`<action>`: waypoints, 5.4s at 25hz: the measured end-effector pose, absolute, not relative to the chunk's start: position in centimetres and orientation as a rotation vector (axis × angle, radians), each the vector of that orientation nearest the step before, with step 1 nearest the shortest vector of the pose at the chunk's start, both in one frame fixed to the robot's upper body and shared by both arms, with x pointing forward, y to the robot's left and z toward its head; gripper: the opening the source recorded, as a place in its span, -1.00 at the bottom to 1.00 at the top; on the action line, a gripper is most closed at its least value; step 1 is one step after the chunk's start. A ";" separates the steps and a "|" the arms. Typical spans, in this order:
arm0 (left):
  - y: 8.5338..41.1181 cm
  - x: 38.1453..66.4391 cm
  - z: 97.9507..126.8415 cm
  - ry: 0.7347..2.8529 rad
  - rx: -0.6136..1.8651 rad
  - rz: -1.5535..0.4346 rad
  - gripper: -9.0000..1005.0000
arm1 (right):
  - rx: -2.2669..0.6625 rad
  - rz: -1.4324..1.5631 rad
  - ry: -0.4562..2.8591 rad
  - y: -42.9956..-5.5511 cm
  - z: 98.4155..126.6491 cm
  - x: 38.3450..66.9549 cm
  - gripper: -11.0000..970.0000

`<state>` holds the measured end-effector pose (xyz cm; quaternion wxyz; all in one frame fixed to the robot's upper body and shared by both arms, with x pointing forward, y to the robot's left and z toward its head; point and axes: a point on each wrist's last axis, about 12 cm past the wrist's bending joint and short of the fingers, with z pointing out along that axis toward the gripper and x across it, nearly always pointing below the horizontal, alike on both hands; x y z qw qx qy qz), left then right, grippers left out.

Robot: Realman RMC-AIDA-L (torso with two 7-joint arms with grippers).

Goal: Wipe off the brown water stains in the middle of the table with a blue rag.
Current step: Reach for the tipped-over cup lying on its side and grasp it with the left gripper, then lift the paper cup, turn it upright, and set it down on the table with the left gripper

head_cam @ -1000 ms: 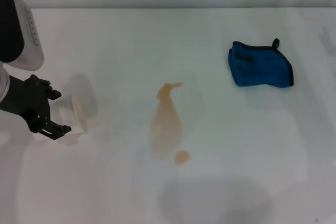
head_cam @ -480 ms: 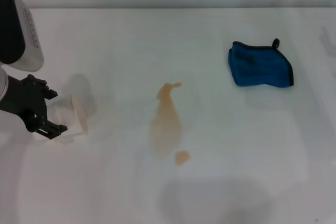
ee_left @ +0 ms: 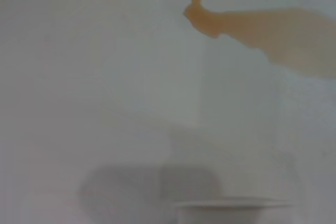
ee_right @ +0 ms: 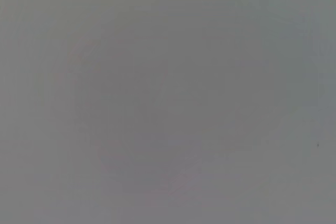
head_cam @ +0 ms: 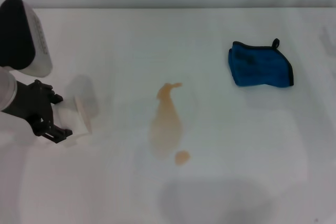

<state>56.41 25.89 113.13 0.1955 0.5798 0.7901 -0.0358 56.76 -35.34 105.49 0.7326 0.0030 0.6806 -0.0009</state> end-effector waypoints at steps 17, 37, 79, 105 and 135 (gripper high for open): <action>25.4 57.0 112.4 2.210 1.609 -0.094 0.65 | 0.006 -0.003 1.497 -35.4 105.5 56.8 0.62; 25.3 56.8 113.4 2.216 1.539 -0.088 0.52 | 0.009 -0.004 1.503 -35.4 105.3 56.6 0.62; 29.7 51.1 111.9 1.911 0.622 -0.227 -0.04 | 0.007 -0.007 1.498 -35.6 105.5 56.7 0.61; 31.1 46.1 104.3 1.490 0.249 -0.216 0.40 | 0.021 -0.017 1.475 -35.8 106.0 57.0 0.61; 31.0 51.2 100.5 1.639 0.160 -0.086 0.41 | 0.007 0.009 1.472 -34.9 106.0 57.2 0.61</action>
